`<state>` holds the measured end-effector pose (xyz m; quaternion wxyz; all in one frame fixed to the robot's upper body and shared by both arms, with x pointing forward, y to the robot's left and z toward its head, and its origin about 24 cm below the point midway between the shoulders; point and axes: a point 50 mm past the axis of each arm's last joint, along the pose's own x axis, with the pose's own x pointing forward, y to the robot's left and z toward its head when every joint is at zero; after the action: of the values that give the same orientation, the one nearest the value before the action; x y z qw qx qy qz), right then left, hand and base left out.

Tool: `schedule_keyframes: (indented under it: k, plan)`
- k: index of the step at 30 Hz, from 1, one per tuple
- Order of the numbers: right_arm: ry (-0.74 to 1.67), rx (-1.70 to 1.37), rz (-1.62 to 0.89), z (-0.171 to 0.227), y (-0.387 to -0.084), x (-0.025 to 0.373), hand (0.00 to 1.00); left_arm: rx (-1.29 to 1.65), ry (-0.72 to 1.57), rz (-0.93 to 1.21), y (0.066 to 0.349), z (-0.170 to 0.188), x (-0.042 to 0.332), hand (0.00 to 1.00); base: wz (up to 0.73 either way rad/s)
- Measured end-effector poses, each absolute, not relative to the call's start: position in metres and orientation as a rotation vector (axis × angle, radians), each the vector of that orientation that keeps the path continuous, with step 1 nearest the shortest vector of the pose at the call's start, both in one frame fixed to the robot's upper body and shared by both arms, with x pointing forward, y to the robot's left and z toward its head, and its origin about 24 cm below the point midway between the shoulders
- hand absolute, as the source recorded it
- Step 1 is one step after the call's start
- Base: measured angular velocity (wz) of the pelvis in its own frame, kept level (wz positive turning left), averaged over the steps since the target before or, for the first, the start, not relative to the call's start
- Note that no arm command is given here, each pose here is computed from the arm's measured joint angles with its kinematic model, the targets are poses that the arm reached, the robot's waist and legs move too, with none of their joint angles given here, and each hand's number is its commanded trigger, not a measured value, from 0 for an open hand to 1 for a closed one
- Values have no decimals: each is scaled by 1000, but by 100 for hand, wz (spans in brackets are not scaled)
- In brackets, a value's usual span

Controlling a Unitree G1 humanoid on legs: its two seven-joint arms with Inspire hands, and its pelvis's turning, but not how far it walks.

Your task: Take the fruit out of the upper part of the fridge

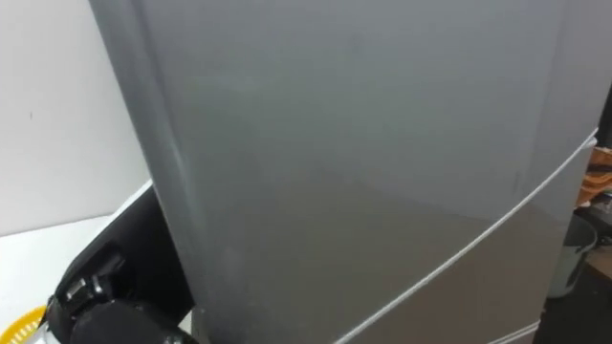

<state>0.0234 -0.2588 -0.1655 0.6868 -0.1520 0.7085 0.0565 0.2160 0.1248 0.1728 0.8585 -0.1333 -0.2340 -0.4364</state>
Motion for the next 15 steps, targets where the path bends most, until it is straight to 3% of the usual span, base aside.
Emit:
schedule_keyframes:
  k: [15]
  plan:
    - [1581,-379,128,-166,-258,24,0,-321,-505,-999,111,178,213,0,-5]
